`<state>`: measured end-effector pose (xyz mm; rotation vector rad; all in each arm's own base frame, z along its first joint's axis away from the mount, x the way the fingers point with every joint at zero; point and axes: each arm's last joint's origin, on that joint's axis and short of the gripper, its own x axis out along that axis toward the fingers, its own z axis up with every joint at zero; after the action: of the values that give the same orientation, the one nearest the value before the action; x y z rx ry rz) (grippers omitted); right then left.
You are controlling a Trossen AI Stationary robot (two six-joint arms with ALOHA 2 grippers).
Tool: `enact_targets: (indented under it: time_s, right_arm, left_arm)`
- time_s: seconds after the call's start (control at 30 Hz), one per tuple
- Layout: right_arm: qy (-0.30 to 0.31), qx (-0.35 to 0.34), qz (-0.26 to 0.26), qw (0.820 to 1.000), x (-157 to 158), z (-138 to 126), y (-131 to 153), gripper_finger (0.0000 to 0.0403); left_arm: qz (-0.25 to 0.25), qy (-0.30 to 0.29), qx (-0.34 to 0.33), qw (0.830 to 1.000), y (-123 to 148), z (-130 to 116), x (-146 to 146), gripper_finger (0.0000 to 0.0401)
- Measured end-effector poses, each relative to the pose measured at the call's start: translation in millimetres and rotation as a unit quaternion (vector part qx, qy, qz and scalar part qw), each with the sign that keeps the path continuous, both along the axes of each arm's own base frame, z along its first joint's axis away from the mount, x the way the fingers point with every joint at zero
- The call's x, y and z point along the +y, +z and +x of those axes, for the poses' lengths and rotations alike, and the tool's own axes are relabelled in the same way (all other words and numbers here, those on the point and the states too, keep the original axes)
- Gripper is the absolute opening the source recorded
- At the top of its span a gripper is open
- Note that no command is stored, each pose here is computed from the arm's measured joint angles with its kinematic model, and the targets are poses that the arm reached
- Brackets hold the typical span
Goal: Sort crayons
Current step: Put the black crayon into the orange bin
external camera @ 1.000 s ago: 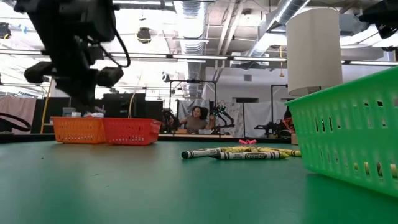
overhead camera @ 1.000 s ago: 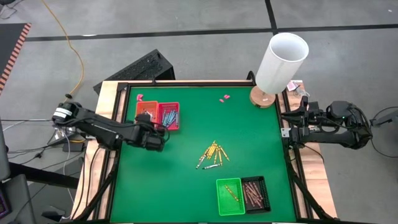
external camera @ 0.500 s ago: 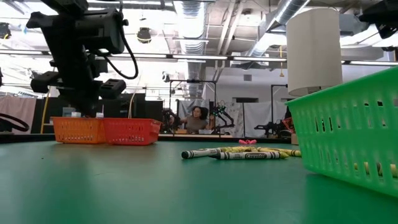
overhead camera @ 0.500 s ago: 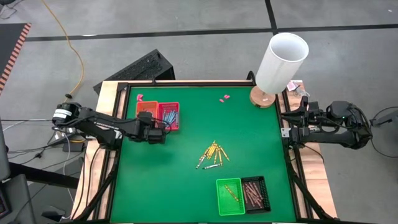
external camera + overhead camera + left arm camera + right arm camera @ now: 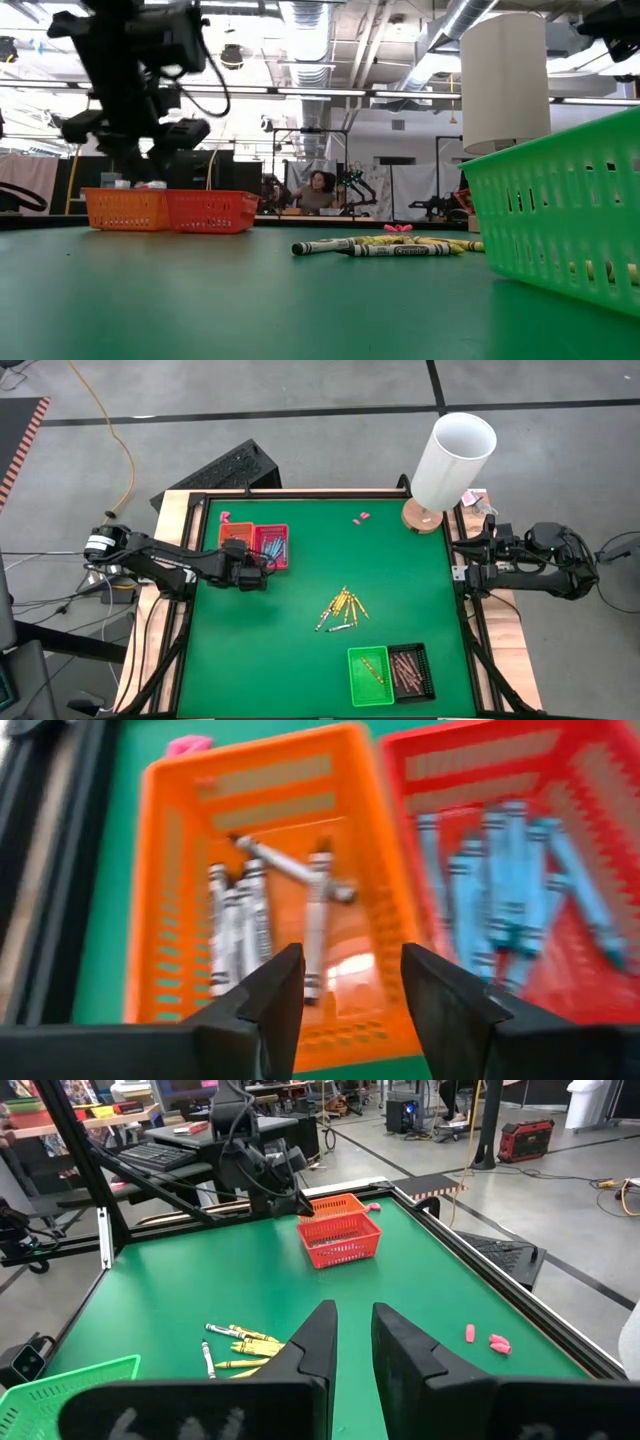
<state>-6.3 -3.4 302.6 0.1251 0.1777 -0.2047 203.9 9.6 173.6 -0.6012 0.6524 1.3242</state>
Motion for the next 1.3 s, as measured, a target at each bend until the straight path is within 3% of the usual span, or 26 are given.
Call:
enact_targets:
  time_s: [0.2, 0.33, 0.5, 0.63, 0.8, 0.97, 1.07, 1.3]
  right_arm:
    - [0.0, 0.0, 0.0, 1.0, 0.0, 0.0, 0.0, 0.0068]
    - [0.0, 0.0, 0.0, 1.0, 0.0, 0.0, 0.0, 0.0068]
    - [0.0, 0.0, 0.0, 1.0, 0.0, 0.0, 0.0, 0.0068]
    - [0.0, 0.0, 0.0, 1.0, 0.0, 0.0, 0.0, 0.0068]
    - [0.0, 0.001, 0.0, 1.0, 0.0, 0.0, -0.2, 0.0068]
    - [0.0, 0.001, 0.0, 1.0, 0.0, 0.1, -0.2, 0.0068]
    - [0.0, 0.001, 0.0, 1.0, 0.0, 0.1, -0.2, 0.0068]
    - [0.0, 0.001, 0.0, 1.0, 0.0, 0.1, -0.2, 0.0068]
  left_arm:
    - [0.011, -0.077, -0.019, 0.997, 27.9, 21.6, -8.5, 0.0163]
    - [0.024, -0.16, -0.058, 0.985, 53.2, 42.4, -20.5, 0.0163]
    - [0.054, -0.282, -0.159, 0.944, 80.0, 68.2, -46.6, 0.0164]
    - [0.088, -0.343, -0.221, 0.909, 90.6, 80.1, -71.2, 0.0164]
    - [0.131, -0.41, -0.23, 0.873, 81.3, 95.3, -103.4, 0.0164]
    - [0.139, -0.457, -0.251, 0.842, 56.7, 113.4, -133.1, 0.0164]
    - [0.138, -0.465, -0.26, 0.835, 42.6, 124.1, -146.1, 0.0164]
    - [0.142, -0.468, -0.221, 0.844, 15.2, 146.4, -167.6, 0.016]
